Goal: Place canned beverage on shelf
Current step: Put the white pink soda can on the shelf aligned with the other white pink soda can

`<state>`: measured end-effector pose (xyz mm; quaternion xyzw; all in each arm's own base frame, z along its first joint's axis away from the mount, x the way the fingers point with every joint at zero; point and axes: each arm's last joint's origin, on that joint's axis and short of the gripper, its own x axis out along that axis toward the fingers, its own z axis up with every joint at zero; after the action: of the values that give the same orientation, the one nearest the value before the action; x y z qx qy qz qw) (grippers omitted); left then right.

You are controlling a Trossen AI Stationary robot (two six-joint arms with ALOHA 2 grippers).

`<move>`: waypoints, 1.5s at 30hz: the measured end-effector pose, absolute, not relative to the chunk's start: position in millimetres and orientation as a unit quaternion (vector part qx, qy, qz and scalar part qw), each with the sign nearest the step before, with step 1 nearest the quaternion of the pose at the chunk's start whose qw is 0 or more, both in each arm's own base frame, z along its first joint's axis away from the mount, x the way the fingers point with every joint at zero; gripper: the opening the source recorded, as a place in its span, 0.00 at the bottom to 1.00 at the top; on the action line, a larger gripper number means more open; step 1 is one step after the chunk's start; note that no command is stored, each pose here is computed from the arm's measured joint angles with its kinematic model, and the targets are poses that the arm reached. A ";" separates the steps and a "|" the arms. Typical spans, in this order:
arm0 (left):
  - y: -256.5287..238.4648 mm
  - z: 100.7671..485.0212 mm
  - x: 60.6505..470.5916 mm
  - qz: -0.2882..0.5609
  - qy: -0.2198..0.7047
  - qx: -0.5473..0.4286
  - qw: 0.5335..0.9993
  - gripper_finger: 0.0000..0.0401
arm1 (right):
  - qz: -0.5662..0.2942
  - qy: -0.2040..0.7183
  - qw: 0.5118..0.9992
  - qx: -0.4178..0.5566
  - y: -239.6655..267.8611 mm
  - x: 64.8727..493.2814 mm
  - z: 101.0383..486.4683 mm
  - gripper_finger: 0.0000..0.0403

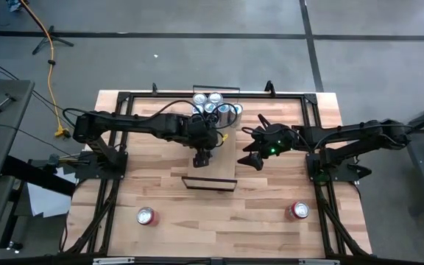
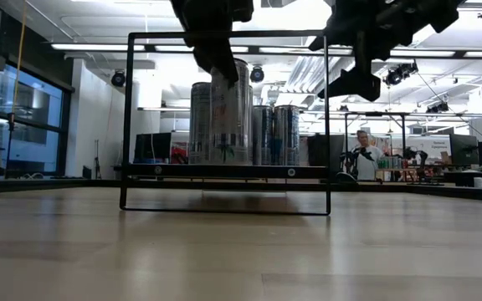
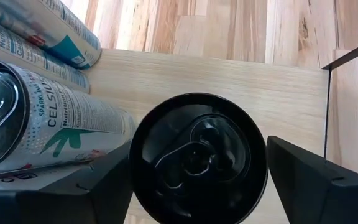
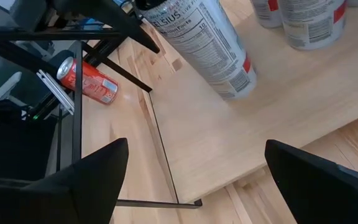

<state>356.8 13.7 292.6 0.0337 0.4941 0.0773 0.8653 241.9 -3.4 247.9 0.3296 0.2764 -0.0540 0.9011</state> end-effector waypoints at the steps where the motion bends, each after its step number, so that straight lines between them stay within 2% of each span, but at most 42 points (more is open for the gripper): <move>1: 13.7 292.6 356.8 0.077 0.494 0.034 0.865 0.75 | -0.054 0.276 0.901 0.330 -3.4 241.9 247.8 0.90; 7: 15.0 305.7 349.3 0.085 0.475 0.023 0.875 0.75 | -0.053 0.269 0.901 0.335 -3.5 242.7 249.1 0.90; 12: 20.7 337.0 329.8 0.104 0.426 0.011 0.899 0.75 | -0.043 0.234 0.908 0.344 -3.6 246.3 255.5 0.90; 18: 24.1 383.1 289.2 0.138 0.343 -0.054 0.927 0.75 | -0.034 0.183 0.905 0.384 -3.4 253.1 267.1 0.90; 21: 22.6 404.8 265.9 0.149 0.298 -0.075 0.940 0.75 | -0.032 0.188 0.925 0.330 2.8 264.2 280.6 0.90; 24: 21.3 422.4 242.9 0.171 0.257 -0.084 0.948 0.75 | -0.054 0.218 0.947 0.231 10.5 281.4 295.9 0.90; 28: 18.1 439.0 211.2 0.201 0.190 -0.098 0.956 0.75 | -0.096 0.274 0.950 0.117 20.2 306.7 296.6 0.90; 32: 12.7 437.3 182.9 0.213 0.122 -0.125 0.961 0.75 | -0.131 0.309 0.940 0.066 26.2 324.9 272.8 0.90; 35: 9.2 426.1 166.9 0.216 0.091 -0.154 0.960 0.74 | -0.154 0.310 0.936 0.070 26.7 333.0 252.7 0.90; 38: 6.7 416.6 155.0 0.216 0.067 -0.182 0.957 0.74 | -0.168 0.282 0.941 0.087 25.8 338.4 235.4 0.90; 42: 4.8 407.1 148.1 0.213 0.049 -0.203 0.954 0.74 | -0.173 0.228 0.953 0.097 25.7 347.4 230.4 0.90; 45: 4.1 403.0 148.3 0.215 0.048 -0.206 0.953 0.74 | -0.177 0.221 0.954 0.095 24.6 353.6 222.6 0.90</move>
<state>148.3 4.1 403.0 -0.2060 0.0482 0.2150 0.9534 353.6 24.6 222.6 0.0948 0.2208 -0.1770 0.9544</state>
